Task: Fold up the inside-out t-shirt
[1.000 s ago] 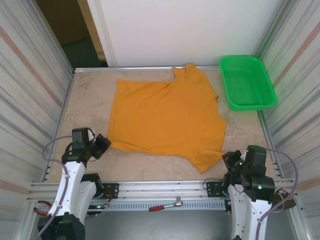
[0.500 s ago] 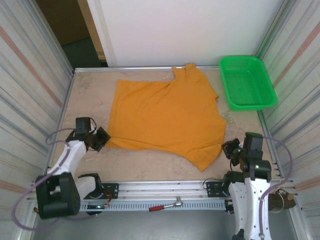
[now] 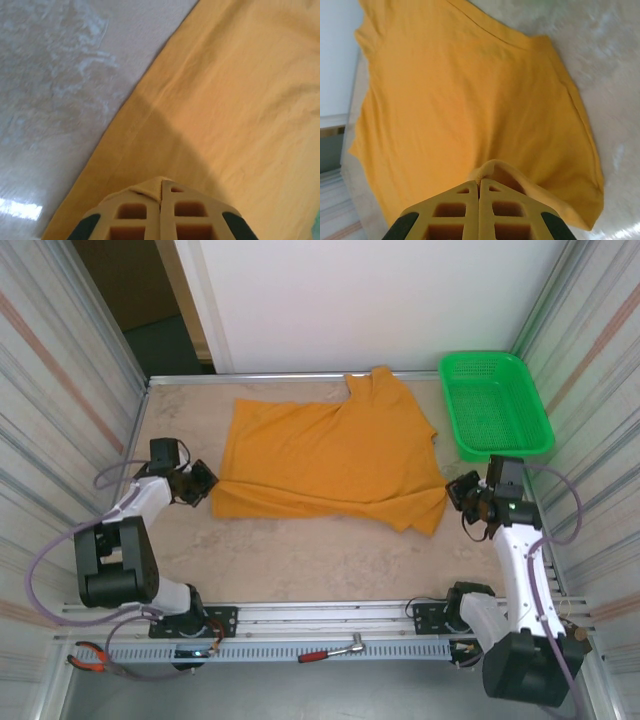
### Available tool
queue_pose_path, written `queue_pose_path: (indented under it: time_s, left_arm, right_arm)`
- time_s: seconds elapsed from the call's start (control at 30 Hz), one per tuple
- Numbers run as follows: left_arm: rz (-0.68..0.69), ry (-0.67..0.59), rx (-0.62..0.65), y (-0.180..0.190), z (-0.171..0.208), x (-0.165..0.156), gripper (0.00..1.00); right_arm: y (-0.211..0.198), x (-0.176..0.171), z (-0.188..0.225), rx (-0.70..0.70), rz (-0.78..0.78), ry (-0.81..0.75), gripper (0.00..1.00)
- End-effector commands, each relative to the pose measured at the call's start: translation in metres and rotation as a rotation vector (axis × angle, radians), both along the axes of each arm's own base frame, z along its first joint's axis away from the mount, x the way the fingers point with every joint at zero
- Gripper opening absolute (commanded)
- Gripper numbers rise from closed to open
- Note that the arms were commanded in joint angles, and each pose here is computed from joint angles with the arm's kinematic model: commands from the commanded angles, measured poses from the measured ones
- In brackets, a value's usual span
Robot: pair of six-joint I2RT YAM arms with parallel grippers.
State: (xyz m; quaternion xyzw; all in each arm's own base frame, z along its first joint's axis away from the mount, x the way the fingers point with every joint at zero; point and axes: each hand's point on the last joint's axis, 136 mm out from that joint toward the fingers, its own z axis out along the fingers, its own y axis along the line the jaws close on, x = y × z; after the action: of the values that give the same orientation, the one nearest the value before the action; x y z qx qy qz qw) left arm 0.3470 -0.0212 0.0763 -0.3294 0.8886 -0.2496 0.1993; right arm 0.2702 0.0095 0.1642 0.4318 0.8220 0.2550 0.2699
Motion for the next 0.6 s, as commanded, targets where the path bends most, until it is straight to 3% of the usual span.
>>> queue_pose_path:
  time_s: [0.0,0.17,0.27,0.37,0.4,0.47,0.57]
  left_arm:
    - [-0.021,-0.04,-0.01,0.002,0.008,0.02,0.0]
    - [-0.025,-0.024,-0.035,0.001,-0.002,0.043,0.02]
    - [-0.042,-0.02,-0.039,0.0,-0.007,0.059,0.11]
    - [-0.054,-0.056,-0.04,0.0,-0.005,0.074,0.36]
    - [-0.053,-0.081,-0.041,0.001,0.0,0.078,0.43]
    - [-0.061,-0.135,-0.049,-0.001,0.015,0.08,0.51]
    - [-0.069,-0.176,-0.033,-0.002,0.037,0.063,0.58]
  right_arm:
    - [-0.006,0.027,0.026,-0.051,0.008,-0.094,0.0]
    - [-0.011,0.064,0.018,-0.039,-0.002,-0.08,0.0]
    - [-0.014,0.099,0.015,-0.045,0.01,-0.092,0.01]
    - [-0.01,0.136,0.022,-0.081,0.103,-0.139,0.44]
    - [-0.01,0.141,0.025,-0.101,0.123,-0.141,0.52]
    - [-0.009,0.134,0.035,-0.146,0.139,-0.139,0.59]
    - [-0.007,0.099,0.037,-0.224,0.149,-0.091,0.6]
